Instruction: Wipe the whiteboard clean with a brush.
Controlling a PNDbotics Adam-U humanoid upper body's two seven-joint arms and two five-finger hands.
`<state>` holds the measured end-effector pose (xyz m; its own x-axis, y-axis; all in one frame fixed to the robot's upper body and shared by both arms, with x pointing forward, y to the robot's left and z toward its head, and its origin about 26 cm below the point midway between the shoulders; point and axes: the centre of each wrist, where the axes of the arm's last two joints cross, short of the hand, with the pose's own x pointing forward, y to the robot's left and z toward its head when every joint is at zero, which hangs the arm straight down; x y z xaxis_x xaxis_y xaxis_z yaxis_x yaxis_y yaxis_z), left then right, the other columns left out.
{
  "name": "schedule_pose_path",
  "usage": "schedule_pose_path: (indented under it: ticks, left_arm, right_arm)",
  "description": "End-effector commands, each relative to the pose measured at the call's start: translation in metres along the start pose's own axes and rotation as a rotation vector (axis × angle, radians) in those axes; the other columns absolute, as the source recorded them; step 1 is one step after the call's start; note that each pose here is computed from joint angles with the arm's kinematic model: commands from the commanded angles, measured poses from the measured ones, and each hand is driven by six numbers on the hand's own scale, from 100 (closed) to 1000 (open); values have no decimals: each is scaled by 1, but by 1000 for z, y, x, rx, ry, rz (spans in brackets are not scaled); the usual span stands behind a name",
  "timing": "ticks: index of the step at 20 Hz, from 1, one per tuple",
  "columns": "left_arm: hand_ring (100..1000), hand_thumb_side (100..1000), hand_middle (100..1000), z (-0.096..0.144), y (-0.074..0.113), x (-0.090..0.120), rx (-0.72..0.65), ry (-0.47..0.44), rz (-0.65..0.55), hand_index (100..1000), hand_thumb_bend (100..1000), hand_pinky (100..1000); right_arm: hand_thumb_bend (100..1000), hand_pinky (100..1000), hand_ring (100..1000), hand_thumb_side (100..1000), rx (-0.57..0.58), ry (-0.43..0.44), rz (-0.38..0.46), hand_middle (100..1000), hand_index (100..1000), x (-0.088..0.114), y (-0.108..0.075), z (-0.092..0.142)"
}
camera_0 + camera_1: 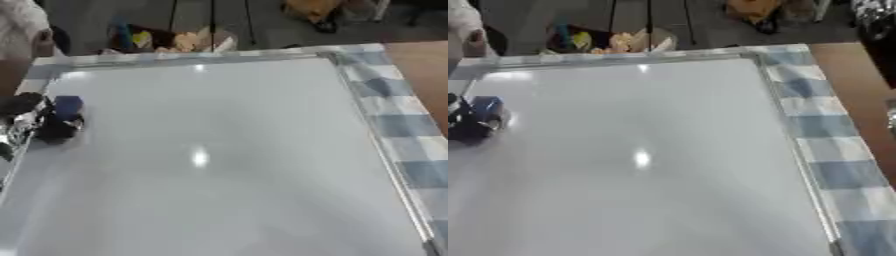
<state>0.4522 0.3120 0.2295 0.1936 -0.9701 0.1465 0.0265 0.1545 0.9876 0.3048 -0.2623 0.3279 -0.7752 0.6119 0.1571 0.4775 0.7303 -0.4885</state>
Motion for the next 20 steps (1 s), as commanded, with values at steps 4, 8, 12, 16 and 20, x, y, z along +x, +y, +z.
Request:
schedule_pose_path:
  ticks: [4, 8, 12, 16, 20]
  left_arm:
    - [579, 595, 613, 1, 13, -3, 21, 4, -16, 446, 100, 467]
    - [581, 604, 615, 1, 13, -2, 19, 1, -19, 447, 110, 469]
    - [592, 618, 626, 0, 13, -1, 12, -3, -22, 445, 128, 476]
    - [603, 636, 640, 0, 12, 0, -1, -10, -24, 450, 144, 481]
    - [594, 647, 607, -1, 12, 2, -10, -19, -26, 458, 146, 480]
  right_arm:
    - [100, 831, 851, 1000, -9, -29, 18, 768, 851, 4, -9, -5]
    - [100, 831, 851, 1000, -9, -29, 18, 768, 851, 4, -9, -5]
    - [100, 830, 850, 1000, -9, -29, 17, 767, 851, 4, -9, -5]
    - [100, 830, 850, 1000, -11, -27, 16, 766, 851, 4, -9, -5]
    - [100, 830, 849, 1000, -15, -26, 16, 766, 851, 4, -9, -5]
